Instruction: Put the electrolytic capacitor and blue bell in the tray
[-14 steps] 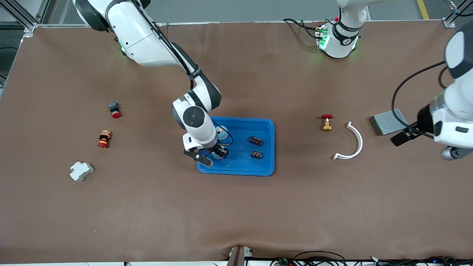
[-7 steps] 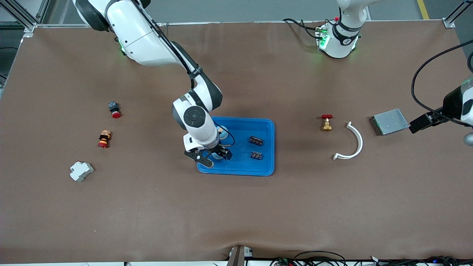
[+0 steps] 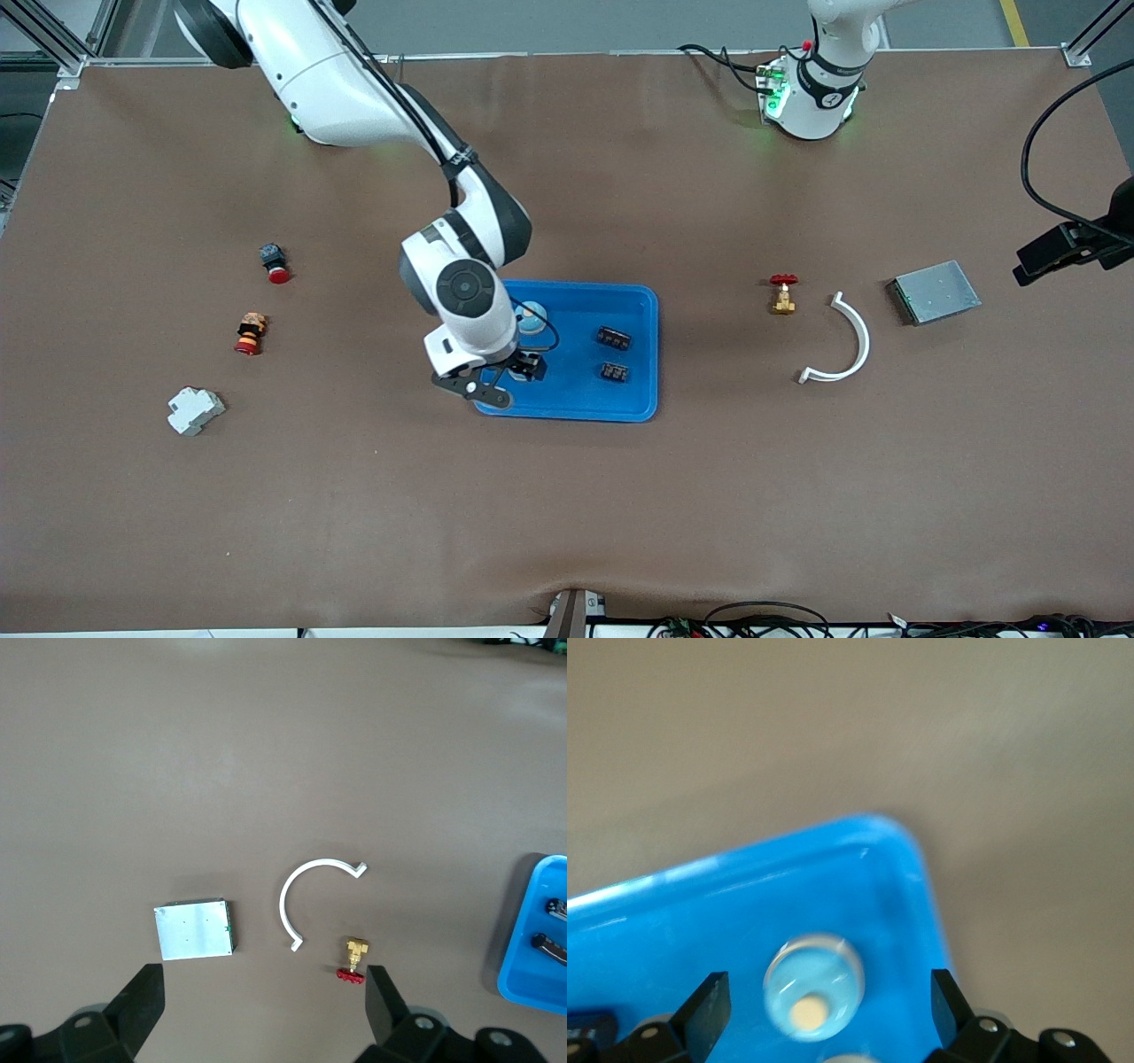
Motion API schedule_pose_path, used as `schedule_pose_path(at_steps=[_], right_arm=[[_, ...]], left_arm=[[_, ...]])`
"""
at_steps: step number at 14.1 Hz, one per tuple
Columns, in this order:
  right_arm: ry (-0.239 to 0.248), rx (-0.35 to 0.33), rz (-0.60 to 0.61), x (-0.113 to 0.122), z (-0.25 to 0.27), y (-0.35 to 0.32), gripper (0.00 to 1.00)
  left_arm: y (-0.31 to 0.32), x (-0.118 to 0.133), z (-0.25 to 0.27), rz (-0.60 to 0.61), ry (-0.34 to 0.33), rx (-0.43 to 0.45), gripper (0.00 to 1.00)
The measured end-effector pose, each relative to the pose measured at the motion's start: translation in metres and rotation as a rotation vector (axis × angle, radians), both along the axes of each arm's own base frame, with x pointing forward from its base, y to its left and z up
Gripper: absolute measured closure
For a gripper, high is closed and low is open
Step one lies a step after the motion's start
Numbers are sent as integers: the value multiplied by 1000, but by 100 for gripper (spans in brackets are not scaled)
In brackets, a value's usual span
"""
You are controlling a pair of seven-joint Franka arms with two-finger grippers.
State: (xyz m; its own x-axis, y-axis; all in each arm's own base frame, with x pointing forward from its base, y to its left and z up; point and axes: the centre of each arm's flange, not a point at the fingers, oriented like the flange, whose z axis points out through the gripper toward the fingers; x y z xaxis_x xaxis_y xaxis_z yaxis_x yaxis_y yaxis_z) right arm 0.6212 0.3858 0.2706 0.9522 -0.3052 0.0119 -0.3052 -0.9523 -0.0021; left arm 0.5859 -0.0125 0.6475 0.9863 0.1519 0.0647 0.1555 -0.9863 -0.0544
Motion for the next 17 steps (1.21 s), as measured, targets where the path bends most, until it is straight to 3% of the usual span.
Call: schedule_pose_path(at_steps=[3,8,17], right_arm=[[15,-13,20,28,36,-61,0],[61,-27,189,53,79,-166,0],[85,-11,394,49,126,-336,0]], left_arm=[[-19,-16,8,-19,37,22,0],[-17,-33,11,-46,56,2,0],[-5,-51,22,-47,58,0,0]])
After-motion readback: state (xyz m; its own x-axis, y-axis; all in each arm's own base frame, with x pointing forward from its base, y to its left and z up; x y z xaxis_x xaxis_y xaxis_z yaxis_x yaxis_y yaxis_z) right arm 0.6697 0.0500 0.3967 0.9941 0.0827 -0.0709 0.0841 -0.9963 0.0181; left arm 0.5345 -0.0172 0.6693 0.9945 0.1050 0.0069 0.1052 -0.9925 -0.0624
